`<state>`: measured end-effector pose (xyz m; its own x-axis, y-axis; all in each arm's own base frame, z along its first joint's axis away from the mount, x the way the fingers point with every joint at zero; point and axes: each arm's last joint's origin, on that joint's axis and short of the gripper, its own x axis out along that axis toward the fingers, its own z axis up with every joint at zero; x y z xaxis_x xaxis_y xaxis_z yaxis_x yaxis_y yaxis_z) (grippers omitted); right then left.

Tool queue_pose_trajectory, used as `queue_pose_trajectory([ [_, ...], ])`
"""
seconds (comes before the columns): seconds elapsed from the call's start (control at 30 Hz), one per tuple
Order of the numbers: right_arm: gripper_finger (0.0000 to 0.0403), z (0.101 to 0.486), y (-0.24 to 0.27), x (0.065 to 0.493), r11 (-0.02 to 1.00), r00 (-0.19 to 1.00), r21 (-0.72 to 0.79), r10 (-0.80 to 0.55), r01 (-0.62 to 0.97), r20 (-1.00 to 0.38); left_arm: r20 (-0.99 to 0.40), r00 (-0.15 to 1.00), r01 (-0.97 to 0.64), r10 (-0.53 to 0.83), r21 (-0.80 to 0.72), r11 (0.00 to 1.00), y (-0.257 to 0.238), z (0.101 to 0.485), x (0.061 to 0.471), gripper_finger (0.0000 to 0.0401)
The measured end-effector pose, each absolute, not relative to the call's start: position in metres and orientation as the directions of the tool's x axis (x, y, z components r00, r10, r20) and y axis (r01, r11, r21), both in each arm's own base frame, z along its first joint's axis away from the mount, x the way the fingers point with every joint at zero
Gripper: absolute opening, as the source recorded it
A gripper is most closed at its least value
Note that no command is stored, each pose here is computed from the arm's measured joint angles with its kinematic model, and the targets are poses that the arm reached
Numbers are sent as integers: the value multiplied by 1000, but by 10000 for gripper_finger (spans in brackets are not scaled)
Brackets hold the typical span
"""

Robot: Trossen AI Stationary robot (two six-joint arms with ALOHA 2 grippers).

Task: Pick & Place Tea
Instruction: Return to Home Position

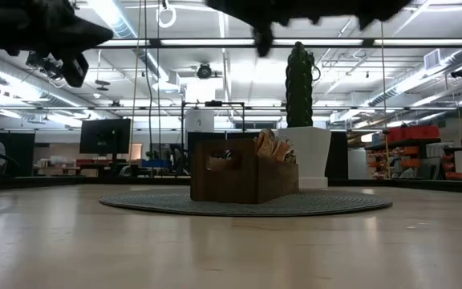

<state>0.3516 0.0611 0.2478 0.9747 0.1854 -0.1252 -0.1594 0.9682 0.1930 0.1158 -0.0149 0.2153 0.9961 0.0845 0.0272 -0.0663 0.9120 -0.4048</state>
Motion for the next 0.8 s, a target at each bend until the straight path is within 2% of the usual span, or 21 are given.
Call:
queue_pose_trajectory([
  [0.2, 0, 243, 42, 288, 976, 983, 170, 153, -134, -102, 16, 996, -72, 84, -371, 926, -15, 204, 117, 2],
  [0.4, 0, 227, 26, 220, 986, 996, 157, 60, -48, -73, 33, 984, -157, 178, -335, 929, -12, 205, 116, 2],
  [0.53, 0, 218, 20, 185, 986, 999, 163, 28, -23, -28, 40, 983, -157, 180, -337, 928, -12, 206, 116, 2],
  [0.63, 0, 207, 18, 167, 993, 997, 122, 21, -12, -75, 39, 983, -156, 178, -334, 929, -12, 206, 116, 2],
  [0.8, 0, 203, 14, 149, 984, 987, 164, -51, 77, -154, 32, 981, -176, 193, -285, 942, -11, 205, 116, 2],
])
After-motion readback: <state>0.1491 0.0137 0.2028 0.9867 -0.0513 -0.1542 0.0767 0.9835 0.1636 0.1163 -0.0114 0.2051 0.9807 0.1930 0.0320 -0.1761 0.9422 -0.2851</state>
